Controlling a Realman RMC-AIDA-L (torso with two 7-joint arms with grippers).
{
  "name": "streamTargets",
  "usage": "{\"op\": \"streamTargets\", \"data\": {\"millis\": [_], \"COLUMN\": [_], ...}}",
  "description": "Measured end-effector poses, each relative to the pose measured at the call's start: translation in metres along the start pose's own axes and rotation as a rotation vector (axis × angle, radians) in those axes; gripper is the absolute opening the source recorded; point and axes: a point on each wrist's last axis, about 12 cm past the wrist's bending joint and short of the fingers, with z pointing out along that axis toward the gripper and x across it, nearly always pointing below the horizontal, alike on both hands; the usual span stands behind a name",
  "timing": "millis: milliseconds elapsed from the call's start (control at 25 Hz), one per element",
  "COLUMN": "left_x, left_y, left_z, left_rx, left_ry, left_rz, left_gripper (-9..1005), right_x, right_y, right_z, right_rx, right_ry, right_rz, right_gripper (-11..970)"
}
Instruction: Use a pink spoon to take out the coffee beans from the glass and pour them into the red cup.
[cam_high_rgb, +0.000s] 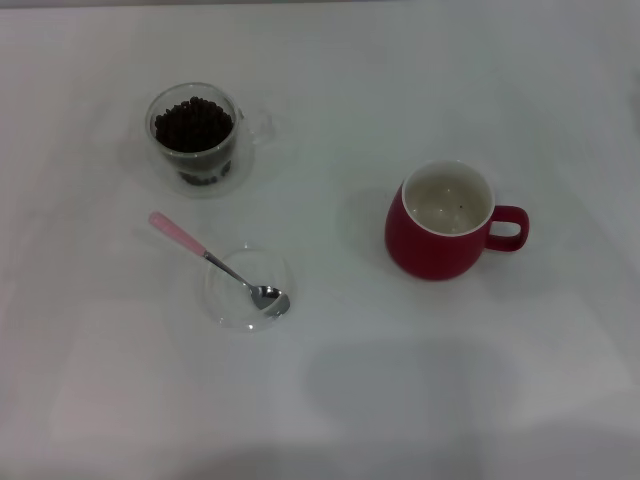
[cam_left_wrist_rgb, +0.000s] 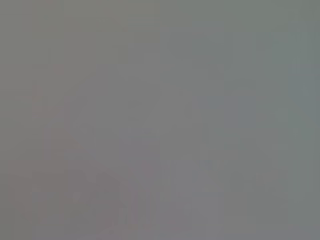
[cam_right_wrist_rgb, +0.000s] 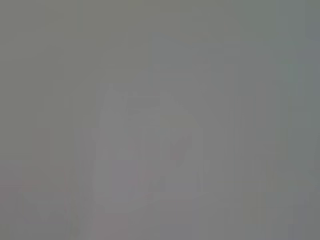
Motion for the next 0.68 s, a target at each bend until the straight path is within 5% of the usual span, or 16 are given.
{"op": "streamTargets", "data": {"millis": [680], "left_x": [0.006], "left_y": [-0.012], "left_z": [0.002], "left_rx": [-0.003], "left_ry": [0.016], "left_rz": [0.049], "left_gripper": [444], "right_x": [0.007], "right_y": [0.012], "right_z": [0.007], "right_rx": [-0.050], "right_ry": [0.029], "right_rz": [0.015], "right_gripper": [450]}}
